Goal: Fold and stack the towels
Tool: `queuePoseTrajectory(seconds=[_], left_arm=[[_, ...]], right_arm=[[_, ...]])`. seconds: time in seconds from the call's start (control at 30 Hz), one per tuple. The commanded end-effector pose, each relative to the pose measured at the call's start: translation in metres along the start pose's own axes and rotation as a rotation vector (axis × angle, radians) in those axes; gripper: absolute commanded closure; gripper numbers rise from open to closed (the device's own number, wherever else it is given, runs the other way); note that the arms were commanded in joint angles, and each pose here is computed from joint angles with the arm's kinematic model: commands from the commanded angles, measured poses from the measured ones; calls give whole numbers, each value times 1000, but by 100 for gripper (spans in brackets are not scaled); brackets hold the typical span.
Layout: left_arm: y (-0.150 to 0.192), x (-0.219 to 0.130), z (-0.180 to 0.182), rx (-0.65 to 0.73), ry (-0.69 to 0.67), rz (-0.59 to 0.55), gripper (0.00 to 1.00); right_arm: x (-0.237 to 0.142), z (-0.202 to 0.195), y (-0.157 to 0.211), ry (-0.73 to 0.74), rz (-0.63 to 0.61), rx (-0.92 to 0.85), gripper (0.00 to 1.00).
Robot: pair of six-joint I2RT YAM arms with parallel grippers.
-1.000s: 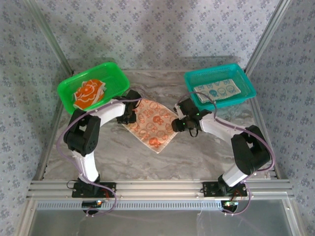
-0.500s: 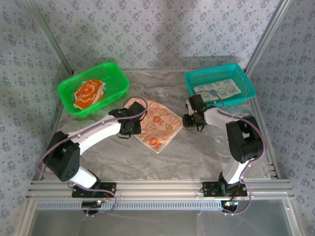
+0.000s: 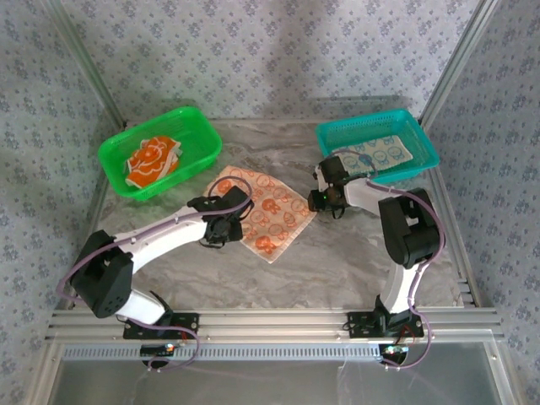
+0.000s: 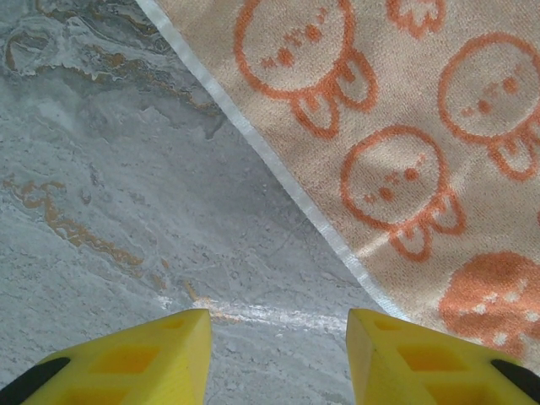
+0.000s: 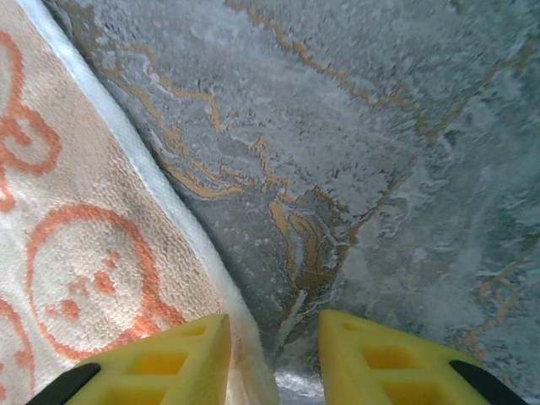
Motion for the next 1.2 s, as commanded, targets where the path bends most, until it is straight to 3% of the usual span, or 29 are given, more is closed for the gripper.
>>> queuePoseTrajectory(seconds=[0.0, 0.13, 0.23, 0.4, 0.5, 0.53, 0.77, 0.8, 0.83, 0.97, 1.17], left_arm=[[1, -10, 6, -18, 2, -14, 54], [4, -10, 9, -28, 1, -13, 54], [5, -10, 12, -37, 0, -14, 54], [9, -12, 17, -60, 7, -17, 54], [13, -12, 19, -69, 11, -20, 55], [14, -13, 19, -71, 12, -19, 55], [26, -12, 26, -88, 10, -3, 54], [28, -12, 27, -96, 13, 1, 54], [31, -11, 27, -102, 19, 8, 55], [39, -7, 26, -113, 24, 18, 54], [43, -6, 25, -113, 20, 22, 55]], right_arm=[[3, 2, -1, -29, 18, 4, 67], [2, 7, 4, -38, 23, 5, 72], [0, 10, 10, -41, 22, 5, 83], [-7, 15, 19, -50, 22, 7, 83], [-12, 18, 24, -52, 18, 14, 99], [-13, 19, 27, -60, 22, 21, 100], [-26, 46, 51, -99, 27, 34, 100], [-28, 48, 53, -92, 24, 40, 97], [-29, 49, 55, -85, 20, 43, 84], [-36, 47, 56, -56, -1, 33, 73], [-29, 47, 62, -58, 39, 9, 71]])
Point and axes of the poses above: each hand's point on the last joint's axis, 136 mm out from that joint toward the fingers, its own x axis out along the fingers, its own z axis along the line the jaws close on, y = z × x, the point moved 7 cm from there along -x, back along the fingers, and after that the axes turned 5 degrees about -x, right-handed, at the moved point
